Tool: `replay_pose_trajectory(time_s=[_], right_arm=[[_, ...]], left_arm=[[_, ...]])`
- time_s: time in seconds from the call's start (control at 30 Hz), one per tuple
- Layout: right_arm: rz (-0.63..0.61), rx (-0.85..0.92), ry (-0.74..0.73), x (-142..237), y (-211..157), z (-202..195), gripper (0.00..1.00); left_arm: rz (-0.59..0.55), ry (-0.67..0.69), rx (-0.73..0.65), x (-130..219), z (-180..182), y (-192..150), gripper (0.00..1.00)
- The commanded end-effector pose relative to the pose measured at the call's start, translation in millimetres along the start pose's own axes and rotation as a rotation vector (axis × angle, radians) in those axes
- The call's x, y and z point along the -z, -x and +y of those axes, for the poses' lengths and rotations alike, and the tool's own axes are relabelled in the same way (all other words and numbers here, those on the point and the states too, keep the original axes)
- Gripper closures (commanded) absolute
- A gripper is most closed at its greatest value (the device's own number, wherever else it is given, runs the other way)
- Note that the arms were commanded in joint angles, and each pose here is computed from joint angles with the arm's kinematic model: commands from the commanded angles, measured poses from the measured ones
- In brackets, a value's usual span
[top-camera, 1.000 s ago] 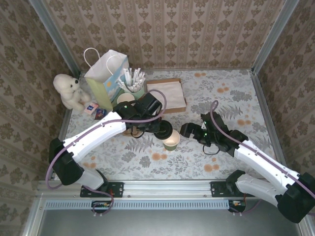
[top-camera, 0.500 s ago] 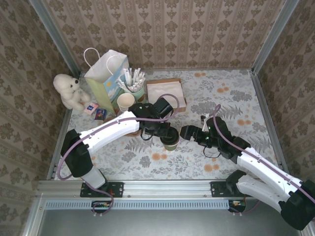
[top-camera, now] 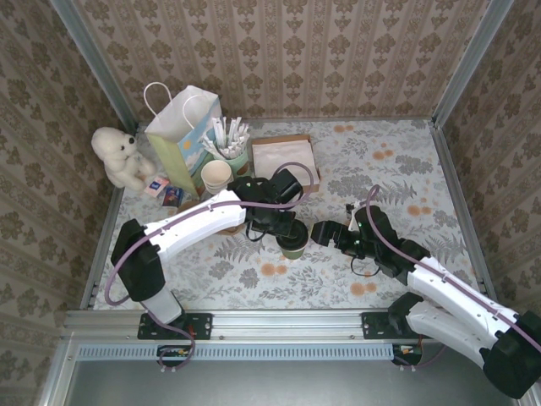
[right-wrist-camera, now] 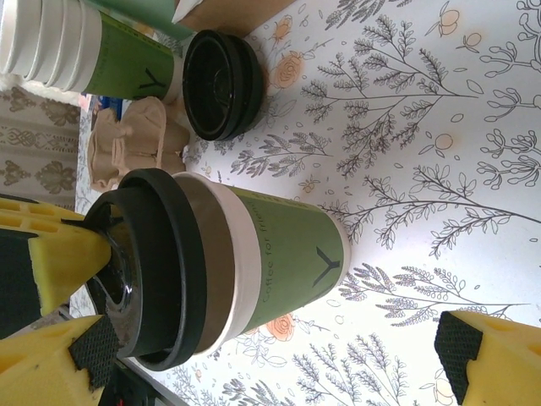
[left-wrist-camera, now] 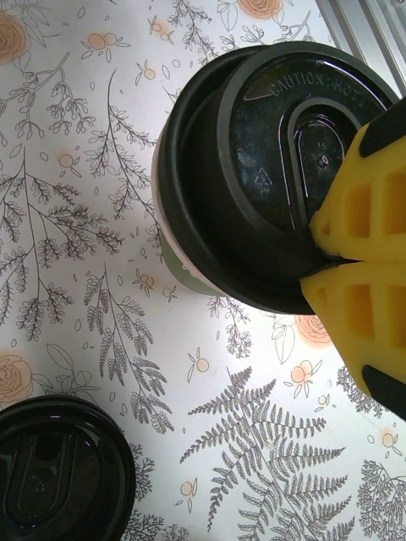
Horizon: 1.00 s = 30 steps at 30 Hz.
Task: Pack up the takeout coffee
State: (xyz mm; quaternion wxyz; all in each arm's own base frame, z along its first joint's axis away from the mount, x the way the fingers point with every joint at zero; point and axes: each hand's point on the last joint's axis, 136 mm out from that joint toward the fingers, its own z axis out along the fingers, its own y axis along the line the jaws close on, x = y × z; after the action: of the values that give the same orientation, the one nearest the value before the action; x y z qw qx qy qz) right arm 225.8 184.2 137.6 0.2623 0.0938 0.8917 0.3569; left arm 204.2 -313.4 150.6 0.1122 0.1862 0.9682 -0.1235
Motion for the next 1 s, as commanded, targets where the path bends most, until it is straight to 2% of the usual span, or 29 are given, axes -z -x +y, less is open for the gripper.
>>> replay_pose_trajectory(time_s=[0.0,0.97], right_arm=[[0.023,-0.028,0.002,-3.0,-5.2,-3.1,0.0],[0.074,-0.086,-0.016,-12.8,-20.3,-16.8,0.01]], left_arm=[[-0.02,0.014,0.012,5.4,-1.9,5.2,1.0],[0.037,-0.003,0.018,-10.0,-9.5,-1.7,1.0]])
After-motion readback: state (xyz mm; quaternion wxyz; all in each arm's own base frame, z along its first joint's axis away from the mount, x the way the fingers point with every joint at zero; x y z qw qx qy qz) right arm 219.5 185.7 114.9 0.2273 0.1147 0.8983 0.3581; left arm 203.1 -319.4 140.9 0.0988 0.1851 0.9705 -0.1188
